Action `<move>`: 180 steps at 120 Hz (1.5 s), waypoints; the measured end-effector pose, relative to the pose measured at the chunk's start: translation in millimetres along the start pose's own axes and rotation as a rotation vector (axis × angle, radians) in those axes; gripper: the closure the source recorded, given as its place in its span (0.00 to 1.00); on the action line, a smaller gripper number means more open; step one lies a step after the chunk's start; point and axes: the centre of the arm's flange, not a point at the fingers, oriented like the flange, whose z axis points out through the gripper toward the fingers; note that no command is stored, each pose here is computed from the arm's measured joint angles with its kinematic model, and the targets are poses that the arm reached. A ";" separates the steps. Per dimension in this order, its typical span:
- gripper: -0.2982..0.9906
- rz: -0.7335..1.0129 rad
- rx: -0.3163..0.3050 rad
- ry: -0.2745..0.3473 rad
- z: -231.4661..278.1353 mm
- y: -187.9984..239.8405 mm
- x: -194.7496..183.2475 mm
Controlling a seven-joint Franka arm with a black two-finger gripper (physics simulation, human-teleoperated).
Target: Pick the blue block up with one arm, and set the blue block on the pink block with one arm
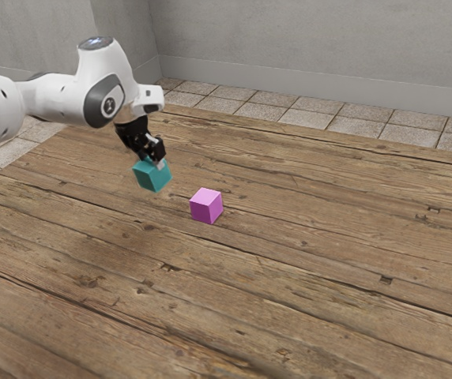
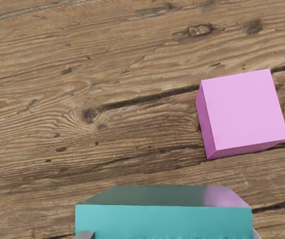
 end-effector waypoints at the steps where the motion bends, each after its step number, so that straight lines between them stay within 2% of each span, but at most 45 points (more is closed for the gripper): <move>1: 0.73 0.001 -0.001 0.001 -0.1 0.7 1.1; 31: 0.67 0.042 -0.025 0.009 5.8 28.4 36.8; 83: 0.63 0.092 -0.060 -0.013 38.3 53.4 58.3; 109: 0.62 0.107 -0.068 -0.003 50.8 59.2 70.5; 180: 0.61 -0.095 -0.086 0.010 74.0 54.7 85.5</move>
